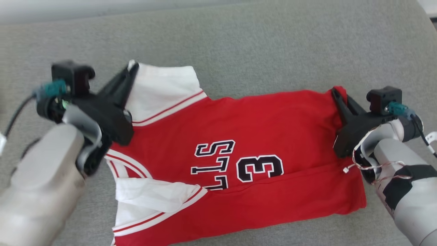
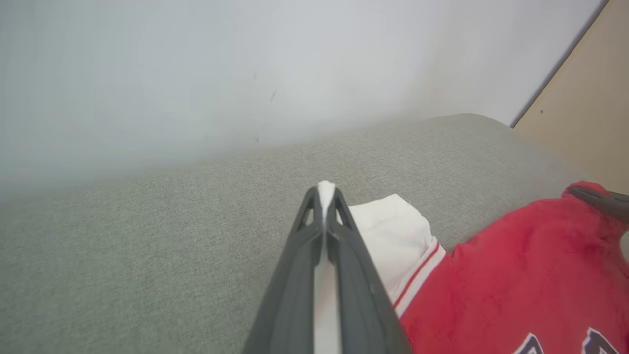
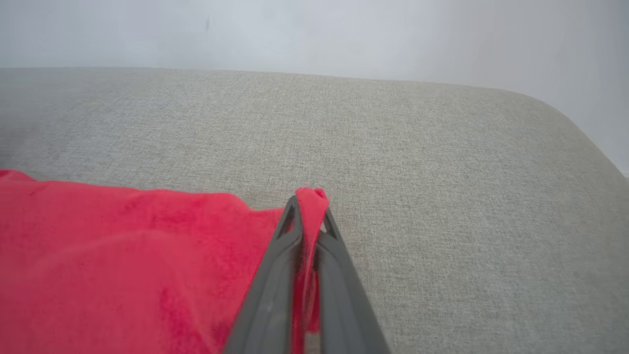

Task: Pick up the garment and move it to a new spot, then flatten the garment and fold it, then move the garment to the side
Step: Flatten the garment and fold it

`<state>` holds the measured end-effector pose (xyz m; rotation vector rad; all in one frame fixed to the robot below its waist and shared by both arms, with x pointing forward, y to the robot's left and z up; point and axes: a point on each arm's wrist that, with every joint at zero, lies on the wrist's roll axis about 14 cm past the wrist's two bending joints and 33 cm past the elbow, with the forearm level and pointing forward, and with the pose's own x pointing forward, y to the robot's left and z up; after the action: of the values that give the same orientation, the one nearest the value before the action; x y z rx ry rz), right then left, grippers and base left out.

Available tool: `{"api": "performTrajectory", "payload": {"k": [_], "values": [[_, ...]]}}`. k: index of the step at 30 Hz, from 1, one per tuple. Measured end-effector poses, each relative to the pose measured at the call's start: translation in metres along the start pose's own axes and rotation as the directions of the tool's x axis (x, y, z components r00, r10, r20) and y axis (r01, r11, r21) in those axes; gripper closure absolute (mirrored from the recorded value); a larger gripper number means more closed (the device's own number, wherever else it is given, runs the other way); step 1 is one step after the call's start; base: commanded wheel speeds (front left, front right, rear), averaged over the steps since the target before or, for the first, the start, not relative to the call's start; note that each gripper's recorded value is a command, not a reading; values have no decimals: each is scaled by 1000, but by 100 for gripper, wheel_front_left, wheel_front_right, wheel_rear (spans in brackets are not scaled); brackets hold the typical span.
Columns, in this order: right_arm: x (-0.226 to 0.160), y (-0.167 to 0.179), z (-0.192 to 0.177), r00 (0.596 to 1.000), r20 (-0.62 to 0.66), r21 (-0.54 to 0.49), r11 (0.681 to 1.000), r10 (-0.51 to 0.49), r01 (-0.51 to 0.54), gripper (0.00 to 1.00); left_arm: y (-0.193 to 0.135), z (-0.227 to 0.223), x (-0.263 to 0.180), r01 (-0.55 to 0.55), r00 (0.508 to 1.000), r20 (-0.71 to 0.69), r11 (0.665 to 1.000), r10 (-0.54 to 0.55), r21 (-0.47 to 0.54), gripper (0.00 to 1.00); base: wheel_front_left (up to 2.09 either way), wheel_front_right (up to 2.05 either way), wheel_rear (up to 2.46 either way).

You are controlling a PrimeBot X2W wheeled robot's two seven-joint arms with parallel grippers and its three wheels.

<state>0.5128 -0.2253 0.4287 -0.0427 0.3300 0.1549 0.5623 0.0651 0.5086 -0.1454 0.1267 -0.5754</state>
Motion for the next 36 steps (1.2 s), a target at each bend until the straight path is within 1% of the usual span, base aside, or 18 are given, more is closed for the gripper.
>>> {"api": "performTrajectory", "payload": {"k": [6, 10, 16, 20, 23, 28, 31, 32, 33, 34, 36], "values": [[-9, 5, -1, 1000, 12, 4, 1000, 13, -13, 100, -15, 3, -28, -2, 998, 68, 998, 6, -67, 100, 0, 0, 0], [-17, 1, 12, 998, 64, 29, 1000, 4, -6, 100, -26, 0, -50, -11, 996, 87, 996, 19, -92, 100, 0, 0, 0], [-36, -1, 14, 994, 108, 61, 998, -6, -1, 100, -38, -1, -83, -47, 991, 117, 989, 64, -142, 100, 0, 0, 0], [-49, 3, 5, 995, 104, 74, 997, -5, -3, 100, -48, -10, -104, -66, 991, 107, 982, 85, -175, 100, 0, 0, 0], [-55, 5, 5, 993, 118, 90, 996, -9, -2, 100, -53, -20, -117, -85, 990, 92, 977, 104, -198, 100, 0, 0, 0], [-66, 4, 2, 990, 140, 134, 991, -26, 7, 100, -52, -31, -136, -140, 983, 79, 960, 164, -244, 100, 0, 0, 0], [-74, 6, -4, 989, 142, 157, 988, -31, 9, 100, -56, -42, -145, -159, 982, 58, 952, 180, -262, 100, 0, 0, 0], [-77, 6, -5, 989, 143, 164, 986, -33, 9, 41, -58, -46, -149, -167, 981, 49, 950, 186, -265, 100, 0, 0, 0], [-80, 8, -6, 988, 148, 172, 985, -33, 7, 0, -58, -49, -152, -177, 980, 45, 948, 195, -263, 65, 0, 0, 0], [-82, 9, -4, 987, 158, 183, 983, -34, 5, 0, -56, -50, -154, -190, 977, 44, 946, 208, -262, 0, 0, 0, 0], [-88, 9, 1, 982, 186, 202, 979, -43, 5, 0, -54, -50, -158, -212, 970, 52, 936, 236, -281, 0, 0, 0, 0]]}}
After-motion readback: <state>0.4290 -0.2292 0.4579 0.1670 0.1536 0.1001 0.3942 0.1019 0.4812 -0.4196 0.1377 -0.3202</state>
